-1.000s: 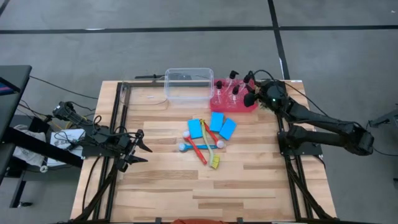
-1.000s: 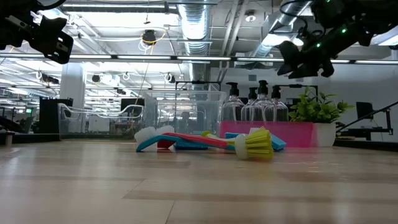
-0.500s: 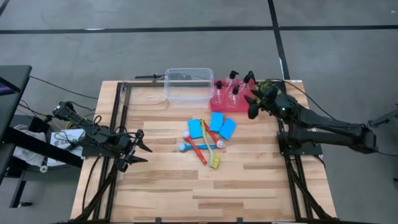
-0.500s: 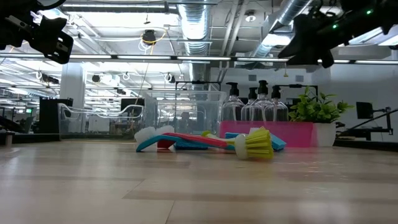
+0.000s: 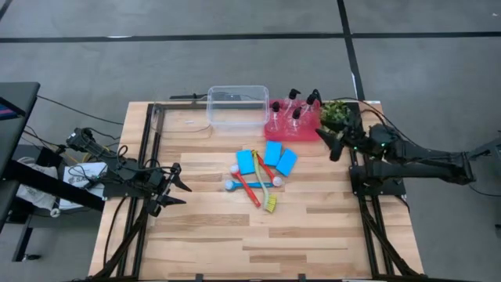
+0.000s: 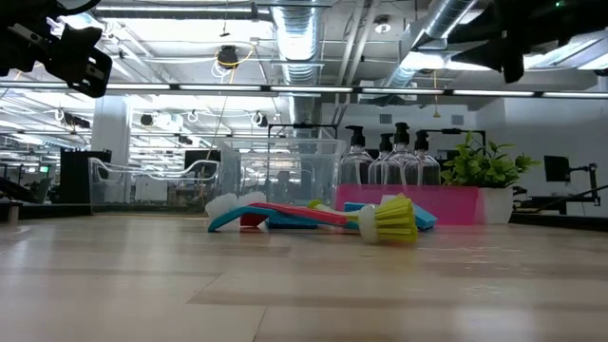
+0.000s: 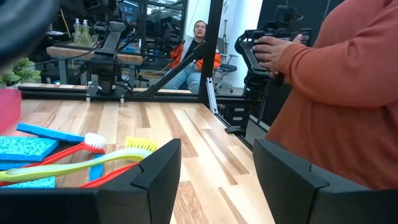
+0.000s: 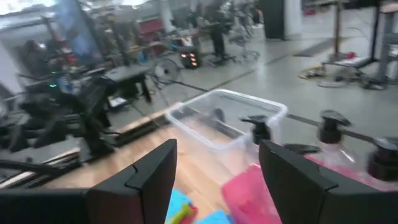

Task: Pick & Place Kitchen Sink Supplies
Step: Put the bottom red toilet brush into the white bin

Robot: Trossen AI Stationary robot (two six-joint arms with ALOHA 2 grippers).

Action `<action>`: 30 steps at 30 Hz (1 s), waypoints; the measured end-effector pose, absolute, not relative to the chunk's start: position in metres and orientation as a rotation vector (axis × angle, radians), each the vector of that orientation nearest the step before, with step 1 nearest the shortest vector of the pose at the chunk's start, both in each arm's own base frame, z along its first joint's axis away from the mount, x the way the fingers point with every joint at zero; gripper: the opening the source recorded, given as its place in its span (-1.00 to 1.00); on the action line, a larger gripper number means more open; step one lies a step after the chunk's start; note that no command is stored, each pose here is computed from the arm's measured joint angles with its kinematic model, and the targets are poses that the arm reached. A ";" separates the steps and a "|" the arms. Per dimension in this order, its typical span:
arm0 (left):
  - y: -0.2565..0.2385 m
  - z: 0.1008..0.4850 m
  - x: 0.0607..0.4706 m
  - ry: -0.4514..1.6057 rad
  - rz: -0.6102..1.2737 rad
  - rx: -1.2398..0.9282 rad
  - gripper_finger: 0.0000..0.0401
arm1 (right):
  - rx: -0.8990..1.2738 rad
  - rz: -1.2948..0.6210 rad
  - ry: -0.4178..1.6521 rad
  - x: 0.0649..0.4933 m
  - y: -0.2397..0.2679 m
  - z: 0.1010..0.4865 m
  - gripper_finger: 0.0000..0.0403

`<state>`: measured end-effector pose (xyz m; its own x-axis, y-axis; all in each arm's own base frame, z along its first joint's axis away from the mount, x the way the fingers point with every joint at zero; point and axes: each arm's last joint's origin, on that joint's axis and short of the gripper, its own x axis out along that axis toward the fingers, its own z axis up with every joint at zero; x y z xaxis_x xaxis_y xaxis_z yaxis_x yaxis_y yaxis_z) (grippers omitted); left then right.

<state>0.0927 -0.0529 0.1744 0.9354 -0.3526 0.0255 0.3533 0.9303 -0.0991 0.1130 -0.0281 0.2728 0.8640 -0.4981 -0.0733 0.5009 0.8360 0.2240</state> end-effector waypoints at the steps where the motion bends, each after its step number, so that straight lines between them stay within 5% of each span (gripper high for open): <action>1: -0.053 0.174 0.093 -0.007 -0.361 -0.103 0.01 | 0.237 -0.508 0.015 0.114 -0.026 0.273 0.10; 30: -0.053 0.174 0.093 -0.007 -0.361 -0.103 0.01 | 0.227 -0.118 0.016 0.114 0.018 0.277 0.10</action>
